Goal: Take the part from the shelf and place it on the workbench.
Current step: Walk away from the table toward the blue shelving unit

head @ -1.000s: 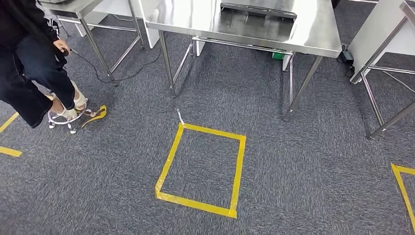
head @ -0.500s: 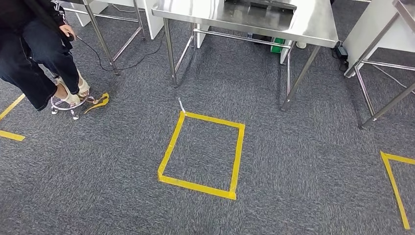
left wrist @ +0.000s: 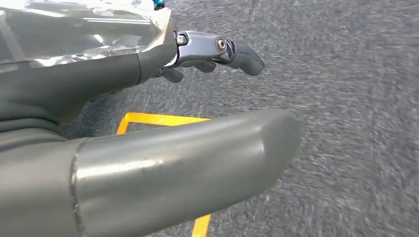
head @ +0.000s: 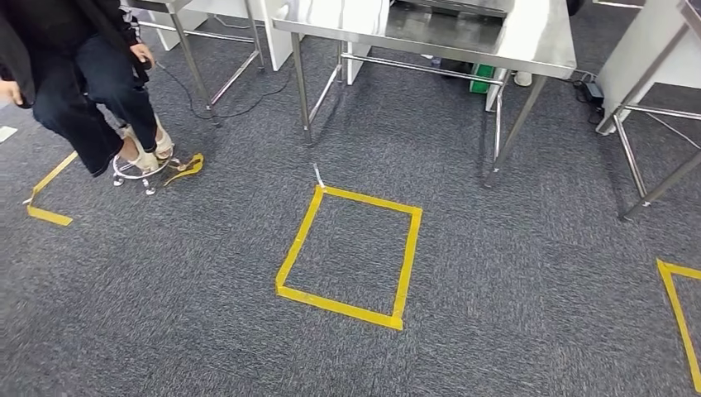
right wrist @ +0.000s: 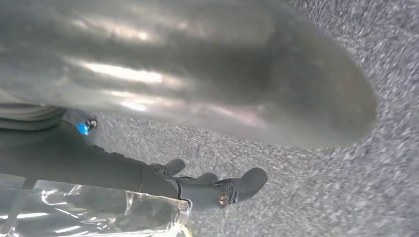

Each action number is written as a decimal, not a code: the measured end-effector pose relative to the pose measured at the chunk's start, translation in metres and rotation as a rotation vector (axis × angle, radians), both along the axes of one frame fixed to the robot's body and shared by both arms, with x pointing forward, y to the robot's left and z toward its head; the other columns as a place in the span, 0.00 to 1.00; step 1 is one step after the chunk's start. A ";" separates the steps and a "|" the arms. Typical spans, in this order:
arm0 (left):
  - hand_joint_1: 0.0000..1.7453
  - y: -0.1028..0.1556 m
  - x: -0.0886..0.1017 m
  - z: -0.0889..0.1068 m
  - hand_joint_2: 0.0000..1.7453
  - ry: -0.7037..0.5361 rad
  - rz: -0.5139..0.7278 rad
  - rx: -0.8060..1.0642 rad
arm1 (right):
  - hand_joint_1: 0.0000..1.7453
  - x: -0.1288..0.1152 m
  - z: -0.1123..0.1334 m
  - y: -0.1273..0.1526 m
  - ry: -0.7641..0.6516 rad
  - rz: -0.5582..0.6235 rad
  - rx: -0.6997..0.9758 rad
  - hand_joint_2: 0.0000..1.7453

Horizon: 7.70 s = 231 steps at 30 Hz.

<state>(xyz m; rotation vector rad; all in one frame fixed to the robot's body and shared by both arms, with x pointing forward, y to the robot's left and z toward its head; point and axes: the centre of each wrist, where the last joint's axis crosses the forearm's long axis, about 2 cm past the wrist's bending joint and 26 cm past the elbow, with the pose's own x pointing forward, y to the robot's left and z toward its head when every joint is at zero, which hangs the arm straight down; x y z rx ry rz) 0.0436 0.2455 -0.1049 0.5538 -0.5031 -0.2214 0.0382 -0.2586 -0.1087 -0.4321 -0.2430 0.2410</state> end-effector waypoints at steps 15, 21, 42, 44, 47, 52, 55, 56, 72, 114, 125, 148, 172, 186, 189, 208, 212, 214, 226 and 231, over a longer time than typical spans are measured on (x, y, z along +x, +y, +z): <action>0.00 0.001 -0.001 0.000 0.00 -0.002 0.003 0.000 | 0.00 0.000 0.000 -0.001 -0.006 0.010 -0.001 0.00; 0.00 0.005 -0.005 -0.001 0.00 0.002 0.011 0.000 | 0.00 0.001 0.000 -0.001 -0.017 0.020 0.002 0.00; 0.00 0.010 -0.003 -0.001 0.00 -0.009 0.021 0.007 | 0.00 0.000 0.000 -0.005 -0.020 0.019 0.002 0.00; 0.00 0.011 -0.004 -0.001 0.00 -0.005 0.023 0.005 | 0.00 0.000 0.000 -0.006 -0.020 0.020 0.003 0.00; 0.00 0.012 -0.005 -0.002 0.00 -0.004 0.023 -0.001 | 0.00 0.000 -0.001 -0.007 -0.024 0.022 0.004 0.00; 0.00 0.015 -0.008 -0.002 0.00 0.005 0.035 -0.006 | 0.00 0.002 0.000 -0.008 -0.028 0.018 0.007 0.00; 0.00 0.017 -0.007 -0.002 0.00 0.007 0.042 -0.011 | 0.00 0.000 -0.001 -0.008 -0.025 0.020 0.006 0.00; 0.00 0.018 -0.006 -0.002 0.00 0.007 0.044 -0.013 | 0.00 0.000 -0.001 -0.008 -0.023 0.020 0.006 0.00; 0.00 0.023 -0.003 -0.002 0.00 0.006 0.052 -0.005 | 0.00 0.003 0.000 -0.006 -0.017 0.019 0.006 0.00; 0.00 0.023 -0.005 -0.003 0.00 0.024 0.065 -0.004 | 0.00 0.006 0.000 -0.007 -0.030 0.015 0.012 0.00; 0.00 0.023 -0.005 -0.003 0.00 0.024 0.066 -0.003 | 0.00 0.006 0.000 -0.007 -0.021 0.023 0.010 0.00; 0.00 0.022 -0.005 -0.003 0.00 0.030 0.070 0.002 | 0.00 0.006 0.000 -0.007 -0.027 0.018 0.012 0.00; 0.00 0.021 -0.004 -0.002 0.00 0.037 0.072 0.004 | 0.00 0.005 0.000 -0.006 -0.029 0.020 0.013 0.00; 0.00 0.020 -0.008 -0.003 0.00 0.043 0.072 0.010 | 0.00 -0.002 -0.001 -0.005 -0.021 0.021 0.013 0.00; 0.00 0.020 -0.008 -0.003 0.00 0.044 0.072 0.012 | 0.00 0.000 0.000 -0.004 -0.026 0.021 0.015 0.00; 0.00 0.018 -0.007 -0.002 0.00 0.039 0.075 0.014 | 0.00 0.001 0.000 -0.006 -0.029 0.022 0.009 0.00; 0.00 0.017 -0.007 -0.002 0.00 0.039 0.073 0.013 | 0.00 0.002 0.000 -0.008 -0.031 0.022 0.006 0.00; 0.00 0.017 -0.007 -0.002 0.00 0.039 0.073 0.013 | 0.00 0.002 0.000 -0.008 -0.030 0.023 0.007 0.00; 0.00 0.018 -0.006 -0.002 0.00 0.039 0.078 0.014 | 0.00 0.002 -0.001 -0.007 -0.025 -0.002 0.037 0.00; 0.00 0.016 -0.006 -0.002 0.00 0.039 0.078 0.012 | 0.00 0.001 -0.001 -0.008 -0.023 -0.017 0.043 0.00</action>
